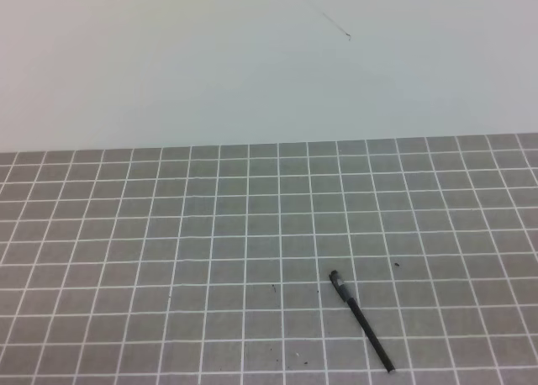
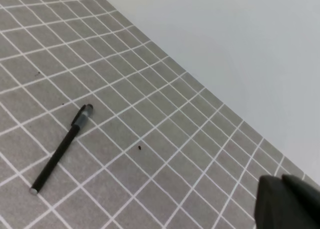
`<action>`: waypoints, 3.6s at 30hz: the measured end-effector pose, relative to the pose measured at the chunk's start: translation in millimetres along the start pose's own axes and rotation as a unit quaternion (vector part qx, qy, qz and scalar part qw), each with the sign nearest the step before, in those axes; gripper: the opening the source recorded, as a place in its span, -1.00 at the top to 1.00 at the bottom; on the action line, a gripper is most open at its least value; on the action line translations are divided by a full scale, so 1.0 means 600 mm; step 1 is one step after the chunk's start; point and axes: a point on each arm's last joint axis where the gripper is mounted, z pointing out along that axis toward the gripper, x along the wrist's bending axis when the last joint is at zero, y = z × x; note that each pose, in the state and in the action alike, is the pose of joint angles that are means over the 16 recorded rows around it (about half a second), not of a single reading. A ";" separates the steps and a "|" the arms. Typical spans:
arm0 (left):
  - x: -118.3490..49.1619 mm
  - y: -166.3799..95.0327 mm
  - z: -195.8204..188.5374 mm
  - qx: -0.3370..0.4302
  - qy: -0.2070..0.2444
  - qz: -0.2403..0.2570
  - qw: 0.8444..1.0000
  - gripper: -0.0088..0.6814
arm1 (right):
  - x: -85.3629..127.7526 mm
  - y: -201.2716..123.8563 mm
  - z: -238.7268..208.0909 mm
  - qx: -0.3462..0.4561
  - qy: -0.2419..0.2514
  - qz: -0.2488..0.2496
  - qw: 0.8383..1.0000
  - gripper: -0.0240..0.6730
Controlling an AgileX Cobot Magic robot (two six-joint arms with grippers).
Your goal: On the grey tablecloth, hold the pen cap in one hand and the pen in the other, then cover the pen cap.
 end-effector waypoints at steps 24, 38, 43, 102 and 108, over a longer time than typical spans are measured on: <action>0.001 0.000 0.000 0.000 0.003 0.007 1.000 0.98 | -0.082 -0.049 -0.093 0.084 -0.318 0.057 0.943 0.94; 0.001 0.000 0.000 0.000 0.003 0.007 1.000 0.98 | -0.053 -0.067 -0.108 -0.056 -0.350 0.270 0.895 0.94; 0.001 0.000 0.000 0.000 0.003 0.007 1.000 0.98 | -0.037 -0.070 -0.093 -0.089 -0.316 0.288 0.899 0.94; 0.001 -0.001 0.001 0.002 0.002 0.008 1.000 0.98 | 0.027 -0.112 -0.048 -0.073 -0.199 0.264 0.941 0.94; 0.001 -0.001 0.001 0.002 0.002 0.008 1.000 0.98 | 0.034 -0.122 -0.045 -0.057 -0.191 0.275 0.940 0.94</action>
